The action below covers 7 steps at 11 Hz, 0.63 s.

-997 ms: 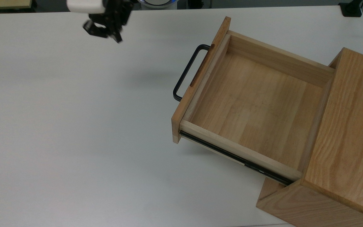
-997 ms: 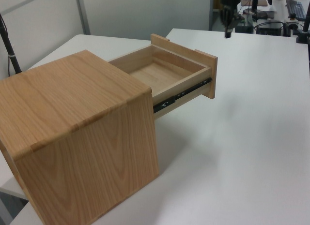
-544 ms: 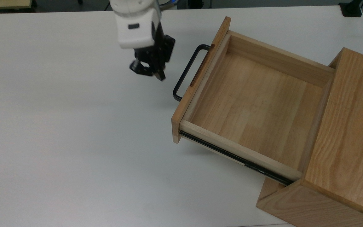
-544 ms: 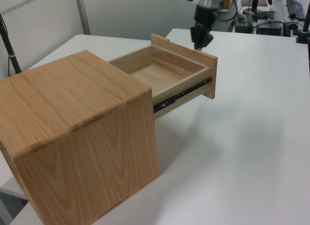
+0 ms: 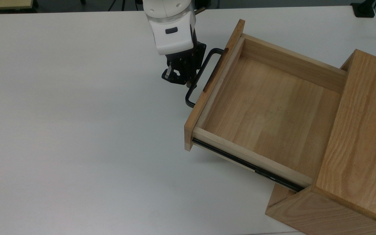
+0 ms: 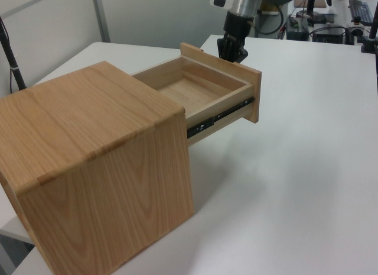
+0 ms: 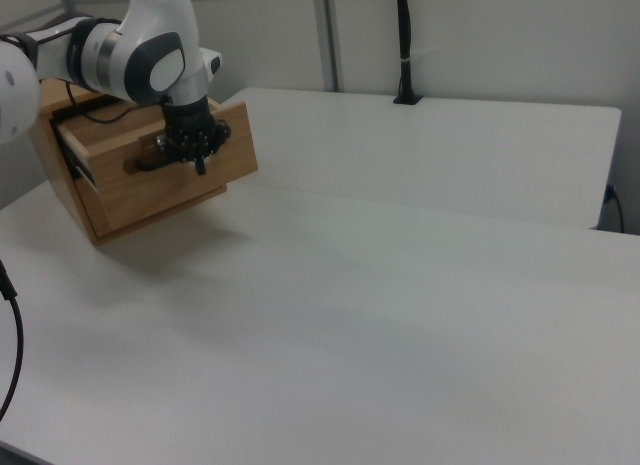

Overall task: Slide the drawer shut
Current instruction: 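Move the gripper down to the black handle of the wooden drawer, then push the drawer by its handle into the wooden cabinet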

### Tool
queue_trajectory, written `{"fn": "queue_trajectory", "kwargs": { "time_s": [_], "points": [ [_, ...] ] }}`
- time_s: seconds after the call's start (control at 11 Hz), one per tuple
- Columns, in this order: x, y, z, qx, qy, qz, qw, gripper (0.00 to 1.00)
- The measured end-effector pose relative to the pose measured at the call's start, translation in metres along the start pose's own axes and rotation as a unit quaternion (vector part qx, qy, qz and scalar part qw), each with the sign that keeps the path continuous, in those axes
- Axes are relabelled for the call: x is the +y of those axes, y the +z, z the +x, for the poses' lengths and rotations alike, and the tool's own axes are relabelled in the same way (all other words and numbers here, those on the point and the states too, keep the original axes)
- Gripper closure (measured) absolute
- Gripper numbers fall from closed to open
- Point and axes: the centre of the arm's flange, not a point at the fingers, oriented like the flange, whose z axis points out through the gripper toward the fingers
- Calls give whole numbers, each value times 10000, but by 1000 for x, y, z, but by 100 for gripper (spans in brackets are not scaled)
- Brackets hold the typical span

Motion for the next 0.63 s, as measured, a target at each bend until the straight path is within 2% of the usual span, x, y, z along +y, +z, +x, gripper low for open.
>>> {"fn": "queue_trajectory", "kwargs": {
  "time_s": [0.63],
  "points": [
    [-34,-8,40,181,-401,50,9990,99]
  ]
}}
